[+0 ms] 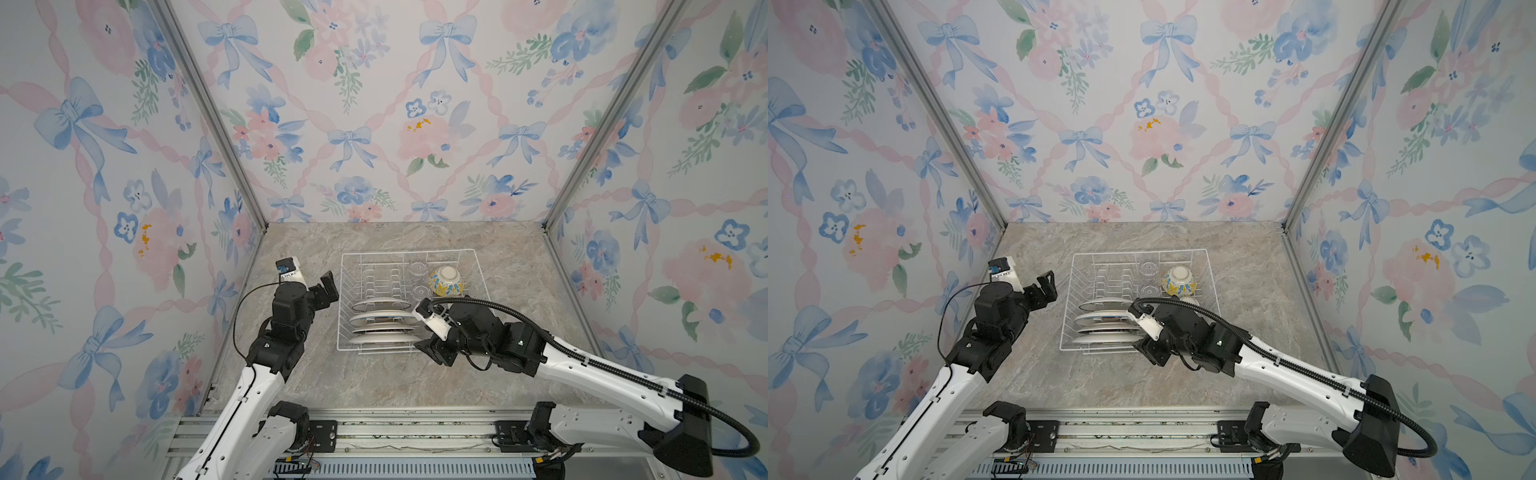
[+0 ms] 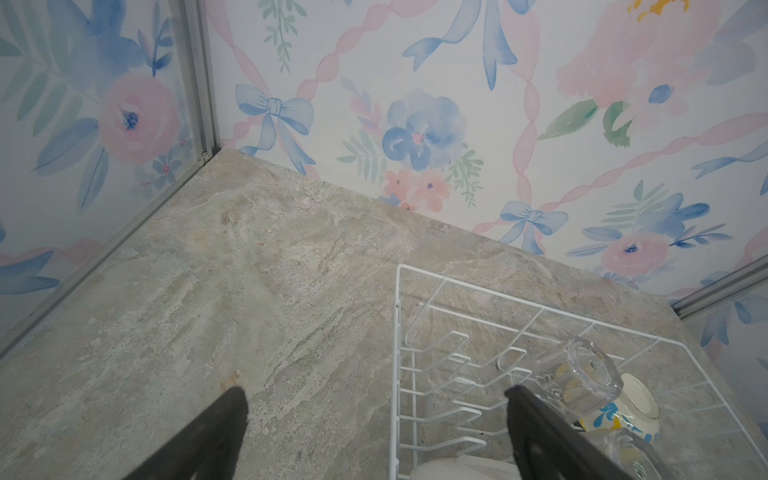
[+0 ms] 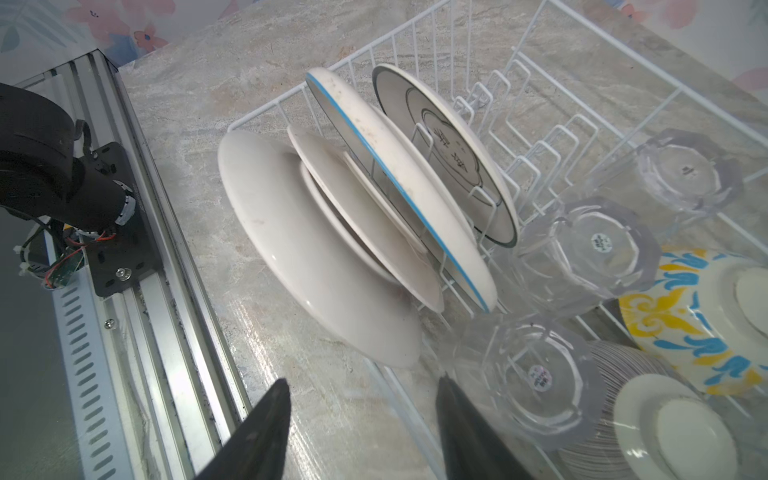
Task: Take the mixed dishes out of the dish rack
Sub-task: 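Reach the right gripper over the rack toward the upright plates, then lower the right gripper onto the green-and-red rimmed plate and grasp its rim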
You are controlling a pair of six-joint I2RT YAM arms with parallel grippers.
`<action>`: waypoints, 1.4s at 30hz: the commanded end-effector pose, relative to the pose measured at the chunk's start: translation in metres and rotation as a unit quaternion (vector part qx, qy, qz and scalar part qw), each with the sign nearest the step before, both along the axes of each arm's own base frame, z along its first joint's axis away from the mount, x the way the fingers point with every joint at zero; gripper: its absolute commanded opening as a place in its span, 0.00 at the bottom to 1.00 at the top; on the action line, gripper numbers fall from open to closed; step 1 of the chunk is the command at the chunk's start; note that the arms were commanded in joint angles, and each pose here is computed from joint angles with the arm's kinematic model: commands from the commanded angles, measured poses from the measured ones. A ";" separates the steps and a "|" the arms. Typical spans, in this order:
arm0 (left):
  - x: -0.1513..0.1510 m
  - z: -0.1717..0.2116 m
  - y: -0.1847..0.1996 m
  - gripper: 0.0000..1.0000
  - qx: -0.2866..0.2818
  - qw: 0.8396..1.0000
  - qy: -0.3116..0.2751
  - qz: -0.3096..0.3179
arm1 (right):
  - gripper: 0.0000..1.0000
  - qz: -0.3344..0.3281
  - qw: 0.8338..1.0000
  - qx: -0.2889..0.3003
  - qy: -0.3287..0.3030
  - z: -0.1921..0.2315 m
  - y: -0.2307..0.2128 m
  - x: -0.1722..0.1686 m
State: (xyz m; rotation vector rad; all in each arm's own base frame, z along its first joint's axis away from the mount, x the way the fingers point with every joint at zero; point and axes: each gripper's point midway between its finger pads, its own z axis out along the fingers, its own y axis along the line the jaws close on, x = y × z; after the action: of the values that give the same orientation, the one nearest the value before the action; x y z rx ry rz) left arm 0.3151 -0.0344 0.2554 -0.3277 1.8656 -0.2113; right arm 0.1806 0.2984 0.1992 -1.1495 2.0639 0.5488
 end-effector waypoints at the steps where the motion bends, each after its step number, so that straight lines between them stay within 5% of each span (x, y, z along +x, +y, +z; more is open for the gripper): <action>1: -0.001 0.008 0.001 0.98 0.011 1.000 -0.008 0.002 | 0.56 0.015 1.000 -0.002 -0.013 0.000 0.008 0.000; 21: -0.006 -0.018 0.001 0.98 -0.003 1.000 0.016 0.005 | 0.42 0.030 0.999 -0.017 -0.011 -0.014 0.035 0.012; 42: -0.011 -0.026 0.005 0.98 -0.010 1.000 0.019 0.014 | 0.36 0.042 0.988 -0.103 -0.108 -0.025 0.055 0.029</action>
State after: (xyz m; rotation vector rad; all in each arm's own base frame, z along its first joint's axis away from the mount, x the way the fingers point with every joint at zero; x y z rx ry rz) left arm 0.3073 -0.0302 0.2359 -0.3627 1.8849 -0.2080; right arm 0.2013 0.3487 0.1681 -1.3430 1.9687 0.3192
